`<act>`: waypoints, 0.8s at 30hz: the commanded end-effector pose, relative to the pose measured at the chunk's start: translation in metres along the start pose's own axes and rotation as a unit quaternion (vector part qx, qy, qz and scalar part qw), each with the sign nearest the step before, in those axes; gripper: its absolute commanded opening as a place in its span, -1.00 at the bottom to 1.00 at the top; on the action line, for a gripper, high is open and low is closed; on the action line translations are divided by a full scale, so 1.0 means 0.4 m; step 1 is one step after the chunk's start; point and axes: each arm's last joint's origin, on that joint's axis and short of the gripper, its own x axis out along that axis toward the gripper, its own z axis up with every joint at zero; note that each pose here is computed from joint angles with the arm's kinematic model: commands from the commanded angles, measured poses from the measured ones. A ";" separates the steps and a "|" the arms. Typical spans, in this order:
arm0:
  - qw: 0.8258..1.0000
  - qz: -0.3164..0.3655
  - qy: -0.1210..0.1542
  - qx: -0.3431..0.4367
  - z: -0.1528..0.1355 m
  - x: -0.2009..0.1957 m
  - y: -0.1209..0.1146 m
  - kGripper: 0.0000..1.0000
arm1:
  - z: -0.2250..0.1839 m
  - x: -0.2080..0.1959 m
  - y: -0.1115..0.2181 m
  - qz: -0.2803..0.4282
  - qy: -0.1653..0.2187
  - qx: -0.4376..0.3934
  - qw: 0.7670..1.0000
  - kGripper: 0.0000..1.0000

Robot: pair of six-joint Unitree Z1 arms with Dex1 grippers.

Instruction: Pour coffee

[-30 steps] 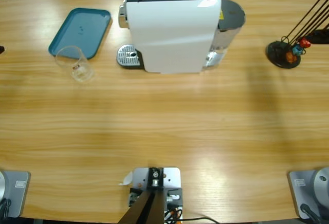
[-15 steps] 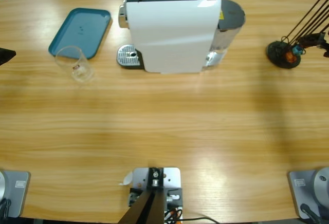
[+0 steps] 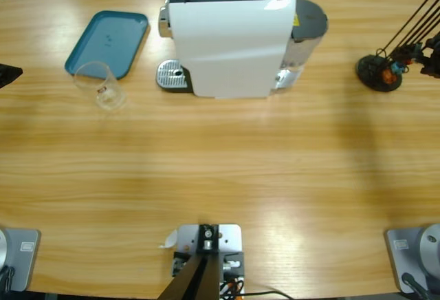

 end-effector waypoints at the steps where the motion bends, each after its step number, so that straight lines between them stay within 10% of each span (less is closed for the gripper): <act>1: 1.000 0.012 0.021 -0.004 -0.028 0.023 0.005 0.95 | -0.023 0.041 -0.018 -0.024 0.028 0.006 0.999 0.27; 24: 1.000 0.011 0.018 -0.004 -0.032 0.018 0.005 0.95 | -0.019 0.051 -0.022 -0.033 0.022 0.005 0.999 -0.03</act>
